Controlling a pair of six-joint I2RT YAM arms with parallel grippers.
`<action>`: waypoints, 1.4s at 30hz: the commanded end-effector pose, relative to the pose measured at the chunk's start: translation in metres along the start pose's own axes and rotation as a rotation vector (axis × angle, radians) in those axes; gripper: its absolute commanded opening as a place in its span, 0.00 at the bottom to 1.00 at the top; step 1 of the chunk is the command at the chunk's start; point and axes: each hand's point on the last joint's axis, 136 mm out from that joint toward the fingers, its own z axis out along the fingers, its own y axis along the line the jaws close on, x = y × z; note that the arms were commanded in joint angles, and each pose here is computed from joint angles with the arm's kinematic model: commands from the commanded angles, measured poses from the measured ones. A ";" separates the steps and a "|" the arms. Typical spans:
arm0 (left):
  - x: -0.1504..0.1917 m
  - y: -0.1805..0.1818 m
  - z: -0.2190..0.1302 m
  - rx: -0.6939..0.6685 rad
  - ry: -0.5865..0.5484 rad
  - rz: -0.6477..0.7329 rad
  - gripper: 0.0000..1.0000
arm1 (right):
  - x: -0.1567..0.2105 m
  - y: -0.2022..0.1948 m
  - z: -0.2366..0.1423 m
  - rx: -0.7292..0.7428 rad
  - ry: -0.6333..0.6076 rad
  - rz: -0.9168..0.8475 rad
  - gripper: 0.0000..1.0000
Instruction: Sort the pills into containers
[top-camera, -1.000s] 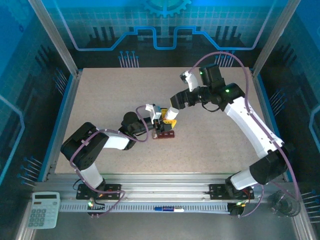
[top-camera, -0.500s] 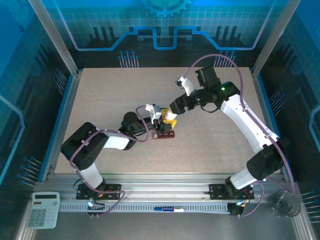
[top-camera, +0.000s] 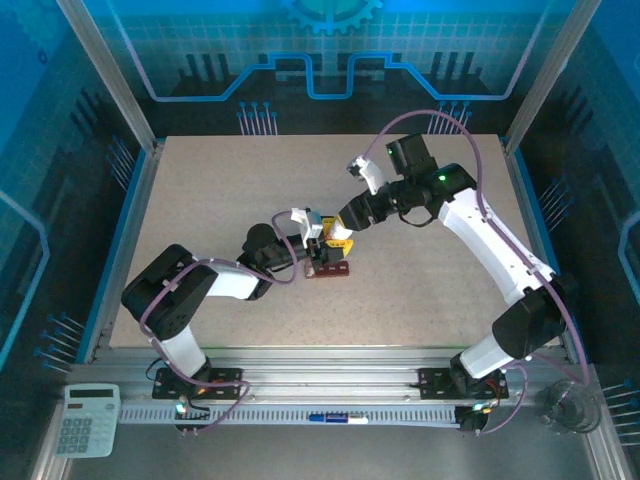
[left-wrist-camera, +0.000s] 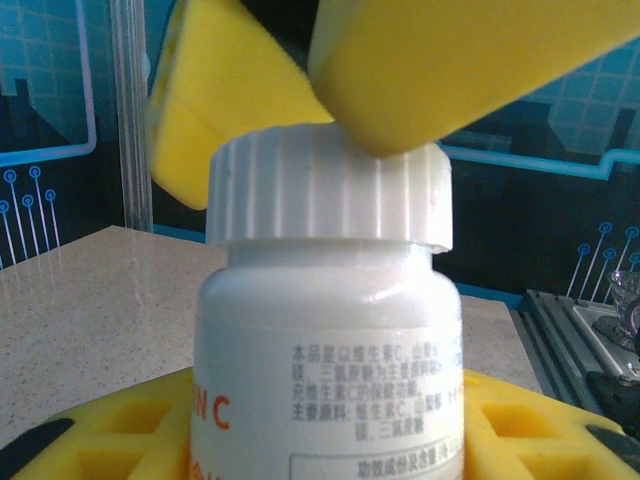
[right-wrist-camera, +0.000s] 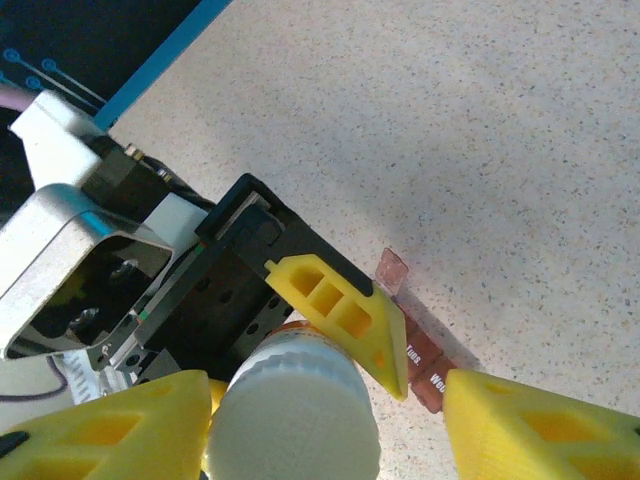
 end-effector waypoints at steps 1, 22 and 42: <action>-0.030 -0.006 0.003 0.023 -0.079 0.068 0.00 | 0.008 0.004 0.006 -0.015 0.040 0.007 0.58; -0.028 -0.005 0.004 0.021 -0.078 0.063 0.00 | 0.030 -0.017 0.021 0.187 -0.080 0.446 0.35; -0.029 -0.006 0.003 0.022 -0.079 0.067 0.00 | -0.026 -0.001 -0.031 0.127 -0.201 0.256 0.76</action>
